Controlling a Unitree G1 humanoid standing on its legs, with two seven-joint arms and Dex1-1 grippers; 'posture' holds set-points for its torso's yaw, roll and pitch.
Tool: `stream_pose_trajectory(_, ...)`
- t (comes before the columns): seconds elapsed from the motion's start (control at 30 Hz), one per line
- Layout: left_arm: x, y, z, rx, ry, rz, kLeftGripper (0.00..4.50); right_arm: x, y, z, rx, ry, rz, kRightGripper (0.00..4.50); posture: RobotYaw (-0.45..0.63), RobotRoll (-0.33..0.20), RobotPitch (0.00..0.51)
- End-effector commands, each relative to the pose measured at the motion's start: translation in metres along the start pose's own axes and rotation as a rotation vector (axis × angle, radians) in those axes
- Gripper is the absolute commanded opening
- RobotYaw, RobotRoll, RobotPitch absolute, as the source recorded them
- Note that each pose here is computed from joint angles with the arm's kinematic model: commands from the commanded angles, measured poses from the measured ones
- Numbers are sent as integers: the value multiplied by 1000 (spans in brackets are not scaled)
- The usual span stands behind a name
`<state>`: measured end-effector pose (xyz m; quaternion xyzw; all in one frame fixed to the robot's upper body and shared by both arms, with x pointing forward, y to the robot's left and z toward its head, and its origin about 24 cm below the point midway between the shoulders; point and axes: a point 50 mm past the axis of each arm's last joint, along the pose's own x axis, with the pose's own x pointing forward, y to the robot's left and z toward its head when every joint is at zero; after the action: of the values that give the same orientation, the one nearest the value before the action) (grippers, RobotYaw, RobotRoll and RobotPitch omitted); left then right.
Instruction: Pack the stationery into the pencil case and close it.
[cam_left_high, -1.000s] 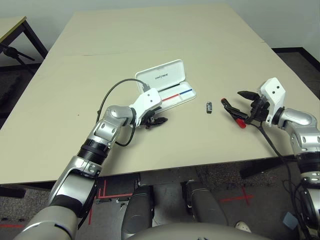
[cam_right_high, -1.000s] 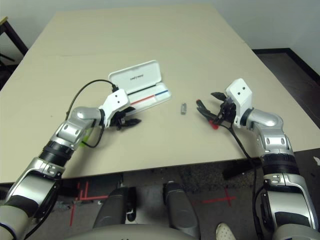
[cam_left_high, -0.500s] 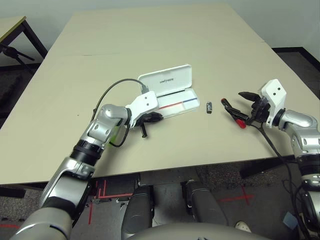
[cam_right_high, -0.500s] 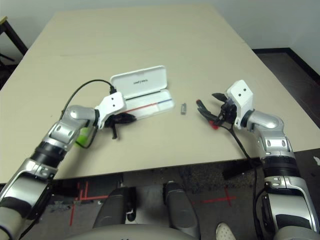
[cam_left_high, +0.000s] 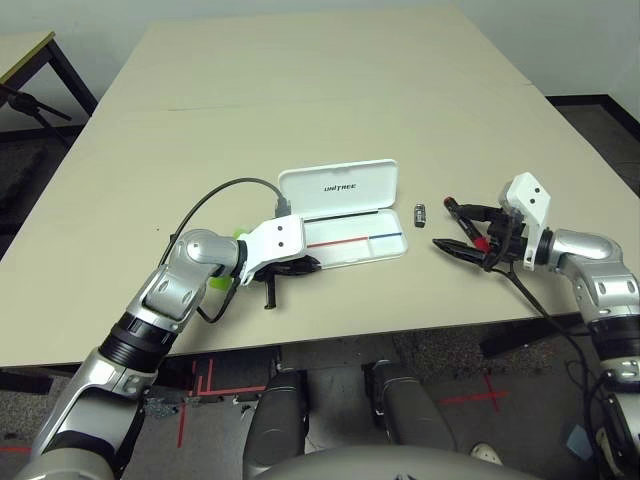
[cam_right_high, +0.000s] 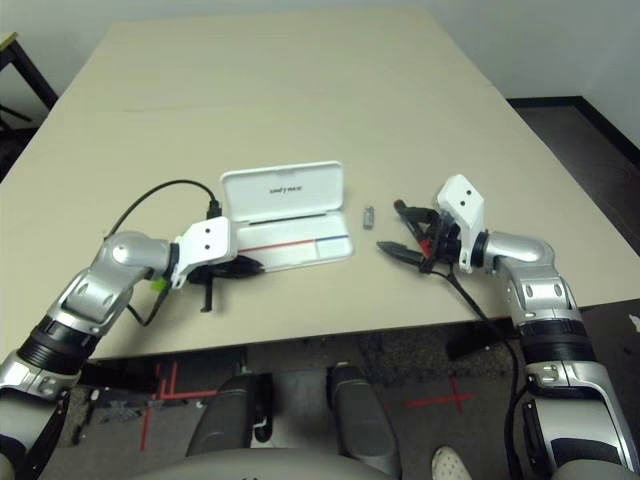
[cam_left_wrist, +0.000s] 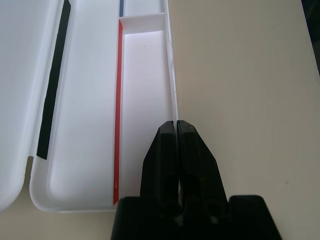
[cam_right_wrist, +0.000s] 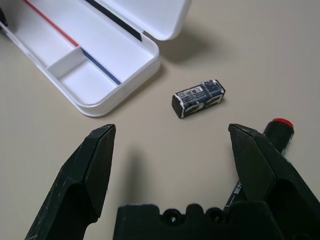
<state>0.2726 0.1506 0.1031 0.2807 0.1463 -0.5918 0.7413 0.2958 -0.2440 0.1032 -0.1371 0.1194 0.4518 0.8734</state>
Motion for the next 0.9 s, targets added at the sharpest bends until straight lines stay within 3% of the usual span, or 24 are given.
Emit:
stream_pose_trajectory(0.03,2,-4,-3,1,5,-8,31,2,2,0,3,7,18,4500,-83,0,137)
stream_pose_trajectory(0.07,2,-3,-3,0,7,-2,31,2,2,0,1,8,17,4500,-83,0,137)
stream_pose_trajectory(0.13,1,-2,-5,0,12,8,697,2,1,1,-3,9,16,4500,-83,0,137)
stream_pose_trajectory(0.47,-8,-6,2,17,-18,1,4473,5,1,0,-3,12,11,4500,-74,0,140)
stream_pose_trajectory(0.9,-44,-4,26,38,-118,63,4473,5,-4,9,-7,-86,-64,4500,-56,0,146)
